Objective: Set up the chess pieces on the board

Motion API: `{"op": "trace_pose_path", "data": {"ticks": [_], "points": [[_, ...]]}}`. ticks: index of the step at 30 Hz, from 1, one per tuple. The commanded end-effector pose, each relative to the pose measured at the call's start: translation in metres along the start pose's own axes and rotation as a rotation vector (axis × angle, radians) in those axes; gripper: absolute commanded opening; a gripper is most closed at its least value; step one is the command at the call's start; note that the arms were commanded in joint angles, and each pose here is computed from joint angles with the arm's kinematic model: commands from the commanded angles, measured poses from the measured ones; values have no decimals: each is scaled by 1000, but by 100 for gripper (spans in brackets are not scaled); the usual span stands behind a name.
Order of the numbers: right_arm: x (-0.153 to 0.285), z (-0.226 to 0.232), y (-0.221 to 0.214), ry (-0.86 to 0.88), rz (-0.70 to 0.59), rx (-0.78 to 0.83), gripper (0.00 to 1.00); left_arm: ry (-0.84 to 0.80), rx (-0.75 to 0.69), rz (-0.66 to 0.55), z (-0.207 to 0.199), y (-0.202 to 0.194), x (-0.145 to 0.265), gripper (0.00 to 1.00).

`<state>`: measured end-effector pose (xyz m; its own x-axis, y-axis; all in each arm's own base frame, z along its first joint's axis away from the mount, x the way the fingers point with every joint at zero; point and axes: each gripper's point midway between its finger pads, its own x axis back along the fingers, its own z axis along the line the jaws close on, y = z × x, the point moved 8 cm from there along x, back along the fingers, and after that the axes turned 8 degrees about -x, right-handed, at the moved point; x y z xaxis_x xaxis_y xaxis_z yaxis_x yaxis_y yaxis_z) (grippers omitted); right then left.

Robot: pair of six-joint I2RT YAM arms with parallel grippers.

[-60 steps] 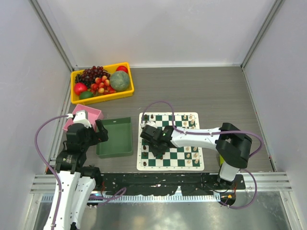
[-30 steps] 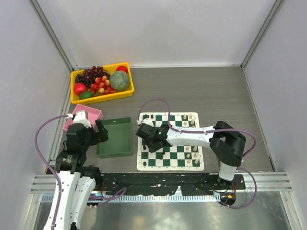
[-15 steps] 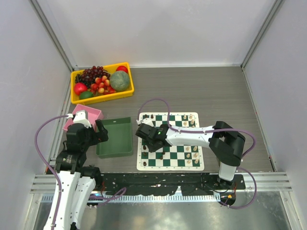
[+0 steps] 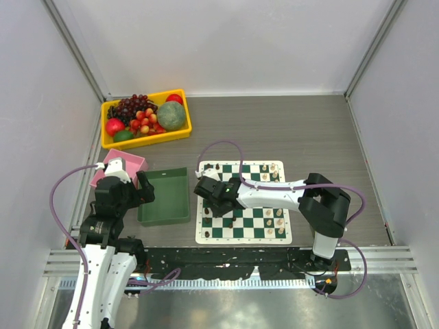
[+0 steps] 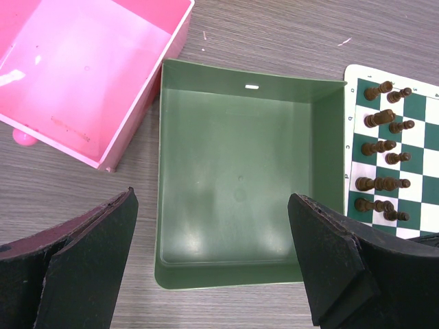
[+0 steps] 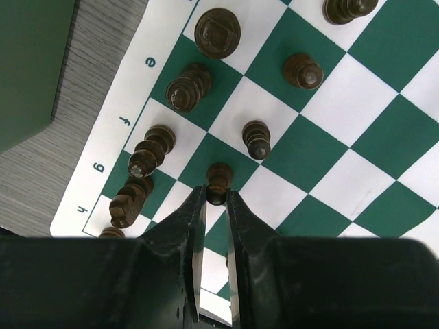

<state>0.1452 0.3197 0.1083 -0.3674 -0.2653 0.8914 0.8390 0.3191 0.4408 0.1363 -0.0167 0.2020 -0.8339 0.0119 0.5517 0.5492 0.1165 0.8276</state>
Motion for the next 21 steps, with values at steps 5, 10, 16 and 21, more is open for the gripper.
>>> {"op": "trace_pose_path", "data": {"ticks": [5,10,16,21], "points": [[4,8,11,31,-36,-16,31,-11,5,-35,-1,6,0,99],[25,8,18,47,-51,-17,37,-12,5,-34,-2,6,0,99],[57,-12,17,24,-114,-69,42,-9,5,-35,-1,6,0,99],[49,-32,-6,-8,-58,-114,44,-14,3,-34,-2,7,0,99]]}}
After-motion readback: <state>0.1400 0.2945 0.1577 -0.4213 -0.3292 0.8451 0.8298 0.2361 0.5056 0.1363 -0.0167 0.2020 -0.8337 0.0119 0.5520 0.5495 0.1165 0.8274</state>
